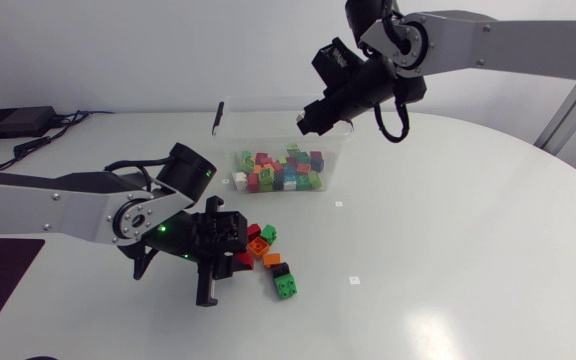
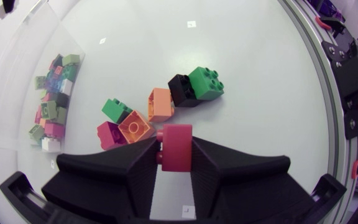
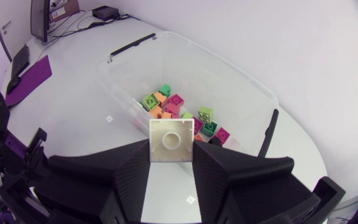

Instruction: Place the duplo bricks in the container

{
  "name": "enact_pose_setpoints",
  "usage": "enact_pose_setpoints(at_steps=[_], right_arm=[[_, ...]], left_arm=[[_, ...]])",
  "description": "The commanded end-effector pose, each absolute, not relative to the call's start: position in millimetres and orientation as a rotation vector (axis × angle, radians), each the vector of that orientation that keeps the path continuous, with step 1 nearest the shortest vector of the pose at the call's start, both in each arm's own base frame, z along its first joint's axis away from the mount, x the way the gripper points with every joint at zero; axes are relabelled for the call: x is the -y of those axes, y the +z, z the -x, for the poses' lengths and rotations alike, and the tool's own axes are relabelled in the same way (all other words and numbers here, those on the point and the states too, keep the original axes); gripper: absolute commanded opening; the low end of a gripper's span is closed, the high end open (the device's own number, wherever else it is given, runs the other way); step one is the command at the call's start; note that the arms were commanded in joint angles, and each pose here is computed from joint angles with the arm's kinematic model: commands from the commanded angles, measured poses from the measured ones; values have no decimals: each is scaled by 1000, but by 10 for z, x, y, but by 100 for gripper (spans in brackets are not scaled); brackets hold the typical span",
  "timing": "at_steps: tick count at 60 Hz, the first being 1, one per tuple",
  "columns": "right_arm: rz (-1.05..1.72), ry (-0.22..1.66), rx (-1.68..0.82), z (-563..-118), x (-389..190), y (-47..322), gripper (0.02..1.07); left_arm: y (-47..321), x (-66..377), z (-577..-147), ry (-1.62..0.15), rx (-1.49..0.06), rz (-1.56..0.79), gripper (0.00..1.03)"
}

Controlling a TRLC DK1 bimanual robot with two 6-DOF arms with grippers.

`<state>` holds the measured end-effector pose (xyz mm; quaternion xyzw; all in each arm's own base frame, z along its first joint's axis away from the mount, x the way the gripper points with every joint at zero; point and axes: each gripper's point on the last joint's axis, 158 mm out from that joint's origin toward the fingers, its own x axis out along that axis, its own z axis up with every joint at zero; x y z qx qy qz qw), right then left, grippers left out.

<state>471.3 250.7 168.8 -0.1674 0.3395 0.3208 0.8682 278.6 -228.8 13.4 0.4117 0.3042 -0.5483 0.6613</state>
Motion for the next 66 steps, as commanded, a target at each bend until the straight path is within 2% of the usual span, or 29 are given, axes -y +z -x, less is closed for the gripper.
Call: enact_pose_setpoints(at_steps=[1,32,34,37,38,39,41,43,47,56,66], right_arm=[[319,658,-703,-4885,-2547,1664,30],[270,603,-672,-5591,-2563,1531,30],[269,602,-674,-5609,-2570,1512,34],[268,601,-679,-5630,-2568,1487,56],[268,601,-681,-5628,-2567,1484,57],[268,601,-687,-5624,-2566,1476,74],[267,600,-686,-5620,-2564,1491,88],[266,600,-684,-5608,-2559,1514,96],[267,600,-678,-5564,-2542,1597,100],[263,591,-666,-5470,-2446,1740,100],[276,594,-640,-5173,-2323,1922,100]], left_arm=[[267,2253,-2795,-1223,-672,-916,17],[989,2241,-3183,-1112,-561,-878,18],[1031,2230,-3229,-1100,-556,-872,18],[1092,2245,-3286,-1085,-551,-856,18],[1098,2246,-3290,-1084,-550,-855,18],[1148,2245,-3357,-1068,-543,-844,18],[1171,2242,-3410,-1055,-547,-829,18],[1197,2245,-3460,-1045,-543,-821,18],[1313,2260,-3615,-1006,-525,-783,18],[1489,2300,-3855,-952,-495,-724,18],[1709,2333,-4250,-878,-459,-636,18]])
